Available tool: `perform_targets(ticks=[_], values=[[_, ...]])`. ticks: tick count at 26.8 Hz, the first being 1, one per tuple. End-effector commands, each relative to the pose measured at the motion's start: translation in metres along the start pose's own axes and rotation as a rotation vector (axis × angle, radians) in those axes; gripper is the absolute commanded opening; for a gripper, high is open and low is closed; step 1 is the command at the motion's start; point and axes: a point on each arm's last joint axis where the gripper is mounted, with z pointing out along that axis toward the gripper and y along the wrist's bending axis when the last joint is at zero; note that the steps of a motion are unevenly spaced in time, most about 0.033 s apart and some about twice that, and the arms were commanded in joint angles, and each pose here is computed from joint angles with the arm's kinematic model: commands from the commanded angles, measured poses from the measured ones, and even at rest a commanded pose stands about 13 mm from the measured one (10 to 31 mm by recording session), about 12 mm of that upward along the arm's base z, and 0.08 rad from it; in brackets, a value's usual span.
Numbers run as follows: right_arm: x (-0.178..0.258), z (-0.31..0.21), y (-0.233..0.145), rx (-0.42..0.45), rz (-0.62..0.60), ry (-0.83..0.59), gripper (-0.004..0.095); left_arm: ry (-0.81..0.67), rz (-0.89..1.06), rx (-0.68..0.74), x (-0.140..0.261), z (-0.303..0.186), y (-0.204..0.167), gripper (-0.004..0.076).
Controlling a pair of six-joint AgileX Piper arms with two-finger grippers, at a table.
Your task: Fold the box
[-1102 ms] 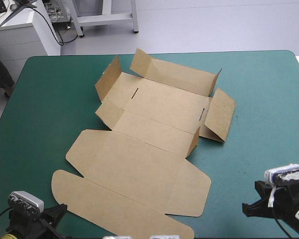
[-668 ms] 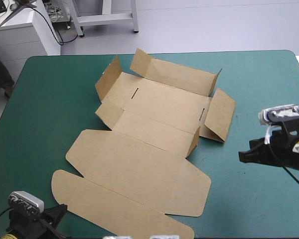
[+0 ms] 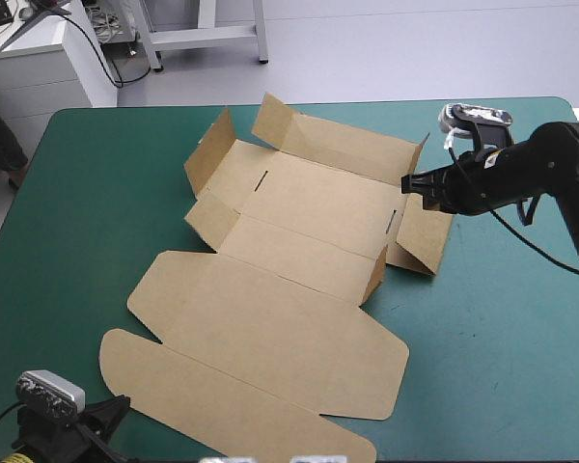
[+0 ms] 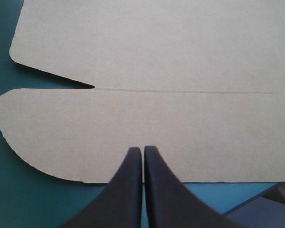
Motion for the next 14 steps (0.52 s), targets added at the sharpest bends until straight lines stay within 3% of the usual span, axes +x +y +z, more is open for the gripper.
perform_targets(ticks=[1,4,8,11,14], values=[[-0.002,0.003,0.015,-0.049,0.042,0.013,0.0006,-0.064,-0.005,0.009,-0.011,-0.003,-0.001,-0.0008],[0.009,0.029,0.022,0.01,0.009,0.099,0.0067,-0.064,-0.005,0.009,-0.011,-0.003,-0.001,-0.0008],[0.015,0.04,0.019,0.124,0.007,0.12,0.0279,-0.064,-0.005,0.009,-0.011,-0.003,-0.001,-0.0008],[0.015,0.041,0.02,0.114,0.043,0.122,0.0448,-0.064,-0.005,0.009,-0.011,-0.003,-0.001,-0.0008],[0.017,0.042,0.021,0.096,0.052,0.131,0.0536,-0.064,-0.005,0.009,-0.011,-0.003,-0.001,-0.0008]])
